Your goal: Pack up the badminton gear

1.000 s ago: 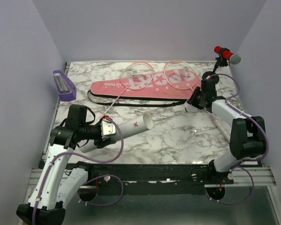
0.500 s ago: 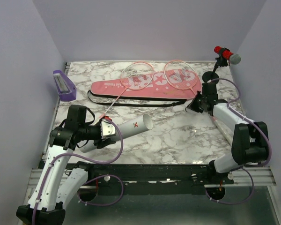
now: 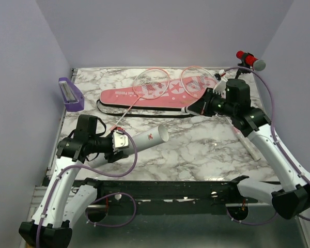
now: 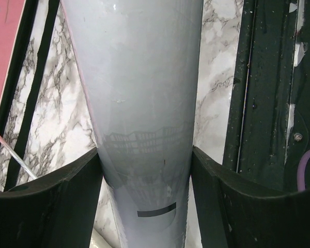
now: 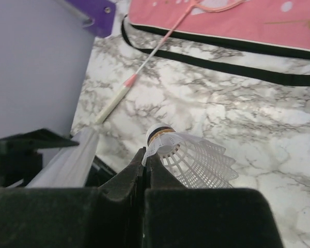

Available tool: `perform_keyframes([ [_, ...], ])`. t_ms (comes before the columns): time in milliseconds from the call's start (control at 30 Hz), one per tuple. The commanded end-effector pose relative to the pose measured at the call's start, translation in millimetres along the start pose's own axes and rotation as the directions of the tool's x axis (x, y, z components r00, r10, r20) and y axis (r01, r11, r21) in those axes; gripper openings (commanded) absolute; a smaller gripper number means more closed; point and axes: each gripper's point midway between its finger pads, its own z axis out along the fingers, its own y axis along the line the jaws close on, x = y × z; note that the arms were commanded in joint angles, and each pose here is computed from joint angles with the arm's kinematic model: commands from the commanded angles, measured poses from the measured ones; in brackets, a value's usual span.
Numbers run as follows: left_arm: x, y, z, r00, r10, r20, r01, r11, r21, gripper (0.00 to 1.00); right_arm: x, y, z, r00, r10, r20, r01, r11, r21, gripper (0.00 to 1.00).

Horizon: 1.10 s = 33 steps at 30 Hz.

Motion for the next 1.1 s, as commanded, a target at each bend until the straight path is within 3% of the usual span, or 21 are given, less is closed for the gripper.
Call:
perform_keyframes([
  [0, 4, 6, 6, 1.000, 0.020, 0.001, -0.020, 1.000, -0.004, 0.70, 20, 46, -40, 0.993, -0.054, -0.108, 0.035, 0.985, -0.168, 0.08],
  [300, 13, 11, 9, 1.000, 0.015, -0.027, -0.016, 1.000, -0.012, 0.70, 32, 104, -71, 0.978, -0.150, -0.147, 0.083, 0.919, -0.386, 0.09],
  [1067, 10, 11, 9, 1.000, 0.000, -0.021, -0.001, 1.000, -0.013, 0.70, 71, 141, -53, 0.951, -0.207, -0.230, 0.099, 0.908, -0.407, 0.08],
])
